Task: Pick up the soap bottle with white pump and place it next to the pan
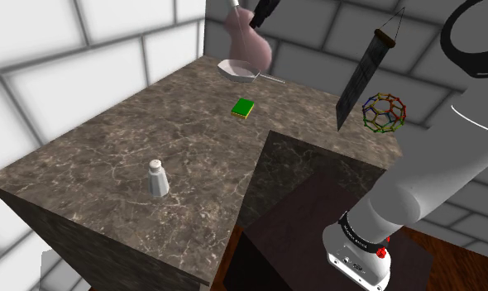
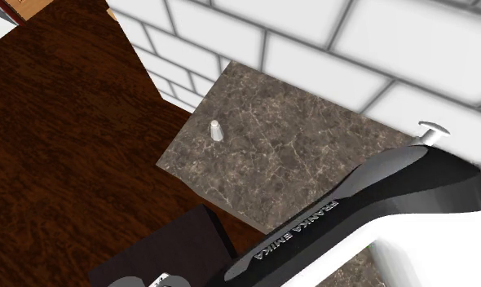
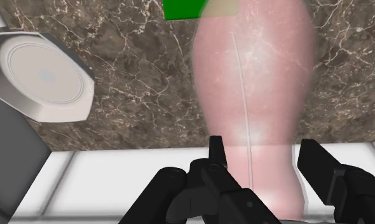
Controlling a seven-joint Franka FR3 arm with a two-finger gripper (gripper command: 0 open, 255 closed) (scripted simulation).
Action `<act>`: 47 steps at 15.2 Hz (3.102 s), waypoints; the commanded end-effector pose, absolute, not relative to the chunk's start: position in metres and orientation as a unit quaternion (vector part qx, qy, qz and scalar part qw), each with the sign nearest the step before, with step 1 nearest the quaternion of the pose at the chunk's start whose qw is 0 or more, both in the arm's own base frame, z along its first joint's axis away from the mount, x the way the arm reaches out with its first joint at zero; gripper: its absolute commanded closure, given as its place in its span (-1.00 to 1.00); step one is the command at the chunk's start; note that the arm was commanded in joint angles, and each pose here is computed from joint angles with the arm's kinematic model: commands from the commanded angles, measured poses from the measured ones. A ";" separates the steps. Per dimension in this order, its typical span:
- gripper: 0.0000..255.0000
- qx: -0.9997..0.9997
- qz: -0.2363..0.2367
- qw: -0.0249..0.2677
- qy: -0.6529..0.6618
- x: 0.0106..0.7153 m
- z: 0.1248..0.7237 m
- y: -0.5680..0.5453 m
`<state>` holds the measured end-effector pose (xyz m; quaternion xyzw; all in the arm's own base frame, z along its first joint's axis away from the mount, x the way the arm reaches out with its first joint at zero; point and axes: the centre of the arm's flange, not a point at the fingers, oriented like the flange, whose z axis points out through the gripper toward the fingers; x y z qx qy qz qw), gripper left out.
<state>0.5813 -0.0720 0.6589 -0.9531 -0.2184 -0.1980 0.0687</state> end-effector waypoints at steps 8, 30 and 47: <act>1.00 -0.953 -0.199 0.068 -0.219 0.607 0.611 -0.177; 1.00 -0.953 -0.199 0.068 -0.219 0.628 0.493 -0.258; -1.00 -0.953 -0.199 0.068 -0.219 0.628 0.469 -0.257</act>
